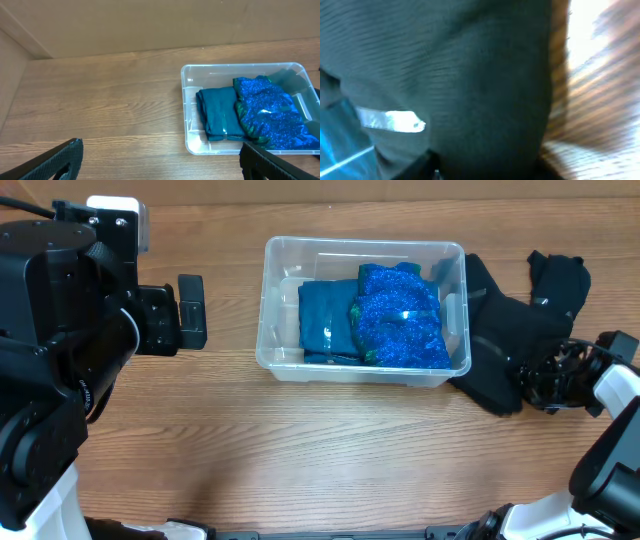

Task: Pack container
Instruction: 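Grasp a black garment with the right gripper and lift it, then lower the black garment into the bin's left side and release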

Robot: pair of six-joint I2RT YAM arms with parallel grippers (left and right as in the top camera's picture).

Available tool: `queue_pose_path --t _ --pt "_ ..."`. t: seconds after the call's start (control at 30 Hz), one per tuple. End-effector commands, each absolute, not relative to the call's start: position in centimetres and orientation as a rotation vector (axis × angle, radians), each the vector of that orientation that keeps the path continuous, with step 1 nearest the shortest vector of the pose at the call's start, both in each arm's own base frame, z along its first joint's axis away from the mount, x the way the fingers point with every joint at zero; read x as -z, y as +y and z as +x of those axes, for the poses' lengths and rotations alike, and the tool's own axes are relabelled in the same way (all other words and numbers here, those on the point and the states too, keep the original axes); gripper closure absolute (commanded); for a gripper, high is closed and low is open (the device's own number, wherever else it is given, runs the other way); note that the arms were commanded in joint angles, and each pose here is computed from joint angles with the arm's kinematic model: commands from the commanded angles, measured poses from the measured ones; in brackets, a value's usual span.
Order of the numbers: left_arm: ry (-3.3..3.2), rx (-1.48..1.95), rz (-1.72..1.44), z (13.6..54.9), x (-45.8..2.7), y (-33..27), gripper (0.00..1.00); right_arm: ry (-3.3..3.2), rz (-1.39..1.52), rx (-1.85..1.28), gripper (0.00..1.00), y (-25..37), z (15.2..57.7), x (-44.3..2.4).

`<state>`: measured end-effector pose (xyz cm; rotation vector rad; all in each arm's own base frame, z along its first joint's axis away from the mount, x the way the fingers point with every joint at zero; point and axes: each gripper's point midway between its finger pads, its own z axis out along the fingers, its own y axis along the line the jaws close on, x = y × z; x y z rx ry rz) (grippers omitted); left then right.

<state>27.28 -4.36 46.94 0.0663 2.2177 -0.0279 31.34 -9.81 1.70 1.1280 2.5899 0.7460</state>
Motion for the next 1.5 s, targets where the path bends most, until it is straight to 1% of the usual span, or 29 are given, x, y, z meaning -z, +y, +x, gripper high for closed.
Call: queue_pose_path --t 0.0,0.13,0.23,0.27,0.37,0.43,0.5,0.67,0.73,0.87,0.97,1.13,1.23,1.33,1.4,1.47 --pt "2.215 -0.006 0.071 27.4 -46.9 -3.9 0.00 2.569 1.067 -0.889 0.77 -7.6 31.7 -3.2" --pt "2.215 -0.006 0.071 27.4 -46.9 -3.9 0.00 2.491 0.970 -0.842 0.85 -7.9 32.5 -9.4" --pt "2.216 -0.006 0.071 27.4 -46.9 -3.9 0.00 2.397 0.849 -0.775 0.93 -7.6 32.6 -16.3" --pt "2.215 -0.006 0.071 27.4 -46.9 -3.9 0.00 2.351 0.783 -0.743 0.96 -7.1 32.3 -19.6" --pt "2.216 -0.006 0.071 27.4 -46.9 -3.9 0.00 2.231 0.607 -0.677 0.96 -5.0 31.0 -27.2" --pt "2.216 -0.006 0.071 27.4 -46.9 -3.9 0.00 2.139 0.432 -0.675 0.96 -2.0 29.6 -32.2" --pt "2.216 -0.006 0.071 27.4 -46.9 -3.9 0.00 2.062 0.266 -0.775 0.96 2.1 28.1 -35.7" --pt "2.215 -0.006 0.071 27.4 -46.9 -3.9 0.00 1.991 0.056 -0.958 0.96 8.9 27.0 -38.9" --pt "2.215 -0.006 0.071 27.4 -46.9 -3.9 0.00 1.992 0.023 -1.011 0.96 10.7 27.7 -39.1" --pt "2.216 -0.006 0.071 27.4 -46.9 -3.9 0.00 2.040 -0.010 -1.118 0.96 15.0 30.5 -37.5" --pt "2.215 -0.006 0.071 27.4 -46.9 -3.9 0.00 2.132 -0.079 -1.218 0.96 20.2 33.1 -34.1" --pt "2.215 -0.006 0.071 27.4 -46.9 -3.9 0.00 2.243 -0.112 -1.280 0.96 25.4 36.4 -28.3" --pt "2.215 -0.006 0.071 27.4 -46.9 -3.9 0.00 2.299 -0.070 -1.286 0.96 27.2 38.3 -24.7" --pt "2.215 -0.006 0.071 27.4 -46.9 -3.9 0.00 2.325 -0.028 -1.230 0.96 27.5 40.1 -22.1" --pt "2.215 -0.006 0.071 27.4 -46.9 -3.9 0.00 2.334 -0.034 -1.227 0.96 27.9 40.9 -20.5" --pt "2.215 -0.006 0.071 27.4 -46.9 -3.9 0.00 2.312 -0.083 -1.254 0.96 28.5 41.2 -20.3"
